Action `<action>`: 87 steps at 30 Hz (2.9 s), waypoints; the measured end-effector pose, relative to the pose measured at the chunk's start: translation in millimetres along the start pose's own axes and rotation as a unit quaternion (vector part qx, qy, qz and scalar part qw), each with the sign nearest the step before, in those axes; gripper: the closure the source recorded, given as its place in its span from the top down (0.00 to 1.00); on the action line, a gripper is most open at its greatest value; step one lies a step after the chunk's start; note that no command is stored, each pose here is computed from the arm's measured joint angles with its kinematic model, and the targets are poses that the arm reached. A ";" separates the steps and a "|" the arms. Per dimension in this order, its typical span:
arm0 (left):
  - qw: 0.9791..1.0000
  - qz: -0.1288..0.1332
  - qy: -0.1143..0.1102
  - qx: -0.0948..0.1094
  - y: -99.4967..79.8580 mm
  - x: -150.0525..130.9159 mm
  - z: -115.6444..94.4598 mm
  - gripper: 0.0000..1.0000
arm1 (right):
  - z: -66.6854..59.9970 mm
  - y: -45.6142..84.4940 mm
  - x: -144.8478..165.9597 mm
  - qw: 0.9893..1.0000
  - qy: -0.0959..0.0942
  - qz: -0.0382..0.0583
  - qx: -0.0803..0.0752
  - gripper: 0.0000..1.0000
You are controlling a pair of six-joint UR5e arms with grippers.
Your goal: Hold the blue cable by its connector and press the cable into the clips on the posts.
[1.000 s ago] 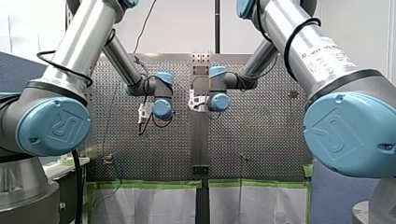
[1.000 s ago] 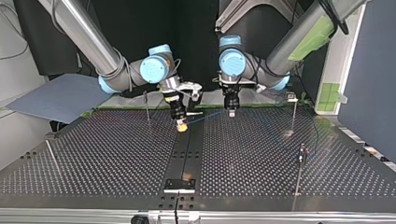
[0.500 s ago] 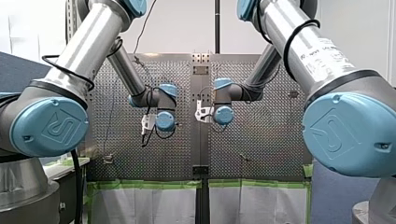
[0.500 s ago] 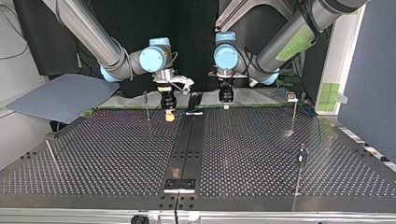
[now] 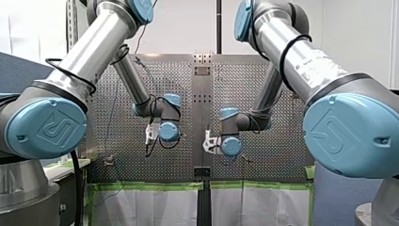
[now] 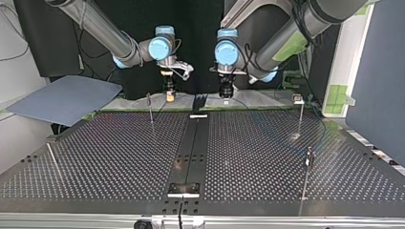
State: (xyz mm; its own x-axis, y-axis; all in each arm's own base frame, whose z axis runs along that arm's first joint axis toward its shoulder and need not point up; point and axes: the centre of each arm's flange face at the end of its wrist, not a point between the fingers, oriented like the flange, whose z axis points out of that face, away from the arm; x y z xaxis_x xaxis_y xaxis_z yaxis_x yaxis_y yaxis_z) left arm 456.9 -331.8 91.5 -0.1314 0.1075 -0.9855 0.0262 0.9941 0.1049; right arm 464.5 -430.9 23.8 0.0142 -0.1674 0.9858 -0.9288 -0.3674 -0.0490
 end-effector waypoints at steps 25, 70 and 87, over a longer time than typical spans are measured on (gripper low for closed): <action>0.999 0.017 0.017 0.039 -72.0 85.7 1.2 0.02 | -73.0 126.8 -180.8 0.990 -0.119 -0.025 -0.073 0.00; 0.996 0.004 0.029 0.083 -207.6 148.3 -16.3 0.02 | -30.6 281.0 -147.2 0.998 -0.002 -0.033 -0.044 0.00; 0.995 -0.008 0.031 0.099 -224.2 155.0 2.9 0.02 | -23.8 246.3 -129.6 0.993 -0.039 -0.106 0.042 0.00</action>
State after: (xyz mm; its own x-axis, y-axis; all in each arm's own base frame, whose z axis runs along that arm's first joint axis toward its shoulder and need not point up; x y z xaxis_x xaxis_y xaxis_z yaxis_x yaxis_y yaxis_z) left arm 433.6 -538.1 -85.1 -0.1941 0.0985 -0.9760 0.2168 0.9747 0.0553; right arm 225.1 -478.0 -112.2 0.2376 -0.1475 0.9601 -0.8675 -0.4770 0.1414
